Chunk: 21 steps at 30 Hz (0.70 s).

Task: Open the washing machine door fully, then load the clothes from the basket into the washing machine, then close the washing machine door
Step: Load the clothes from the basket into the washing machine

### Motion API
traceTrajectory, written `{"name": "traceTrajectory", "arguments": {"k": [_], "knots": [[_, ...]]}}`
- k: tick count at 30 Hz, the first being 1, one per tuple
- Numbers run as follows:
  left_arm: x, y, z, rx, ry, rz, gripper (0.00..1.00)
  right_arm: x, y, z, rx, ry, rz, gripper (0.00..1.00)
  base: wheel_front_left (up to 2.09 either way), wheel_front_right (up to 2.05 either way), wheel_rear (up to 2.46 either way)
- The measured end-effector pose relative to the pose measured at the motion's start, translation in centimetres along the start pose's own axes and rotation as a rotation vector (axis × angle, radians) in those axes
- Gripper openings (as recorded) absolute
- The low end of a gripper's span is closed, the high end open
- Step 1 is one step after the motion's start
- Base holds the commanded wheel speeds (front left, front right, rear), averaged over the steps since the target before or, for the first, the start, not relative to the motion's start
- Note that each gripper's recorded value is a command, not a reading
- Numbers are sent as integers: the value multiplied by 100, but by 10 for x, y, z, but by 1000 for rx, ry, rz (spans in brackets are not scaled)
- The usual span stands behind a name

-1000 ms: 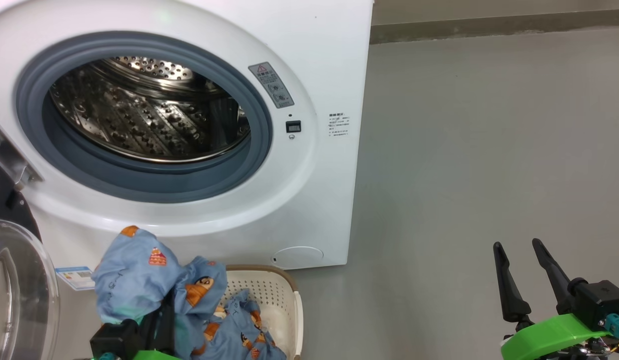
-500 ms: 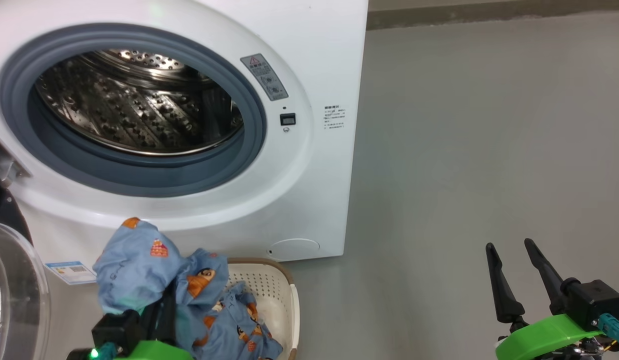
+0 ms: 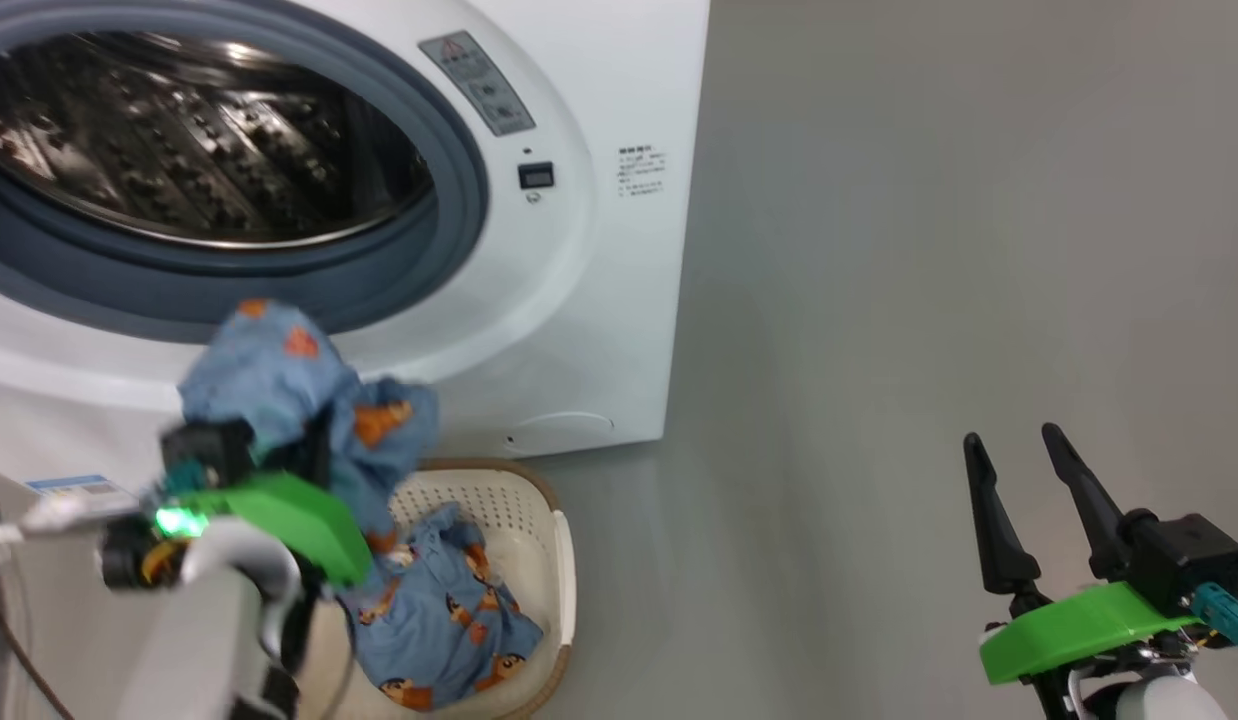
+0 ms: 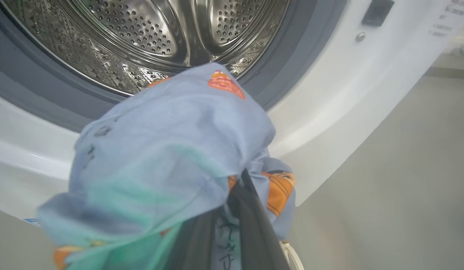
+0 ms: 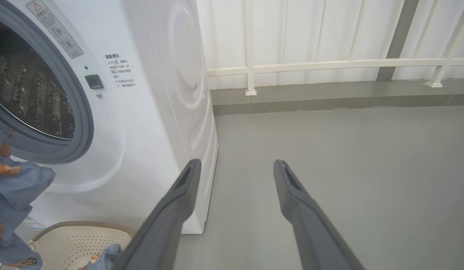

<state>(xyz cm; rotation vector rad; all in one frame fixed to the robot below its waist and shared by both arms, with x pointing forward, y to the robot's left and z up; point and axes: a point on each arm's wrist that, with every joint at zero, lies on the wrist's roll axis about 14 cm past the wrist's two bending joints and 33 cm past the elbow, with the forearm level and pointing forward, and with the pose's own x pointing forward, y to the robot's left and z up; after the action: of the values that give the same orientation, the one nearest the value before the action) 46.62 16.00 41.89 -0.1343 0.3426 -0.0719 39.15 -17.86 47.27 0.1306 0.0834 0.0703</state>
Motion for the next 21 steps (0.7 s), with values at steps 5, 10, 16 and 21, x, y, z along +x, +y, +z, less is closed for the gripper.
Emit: {"name": "traceTrajectory", "arguments": {"k": [5,10,16,21], "knots": [[43,12,33,35,3,11,0,10,-4,-11,13,16,-12,100,0,0,0],[81,20,55,64,20,21,0,17,-11,-24,35,37,-31,100,0,0,0],[125,16,71,88,27,8,0,25,-20,-39,41,64,-51,100,0,0,0],[162,13,90,99,-25,-2,0,34,-22,-55,46,96,-51,100,0,0,0]]}}
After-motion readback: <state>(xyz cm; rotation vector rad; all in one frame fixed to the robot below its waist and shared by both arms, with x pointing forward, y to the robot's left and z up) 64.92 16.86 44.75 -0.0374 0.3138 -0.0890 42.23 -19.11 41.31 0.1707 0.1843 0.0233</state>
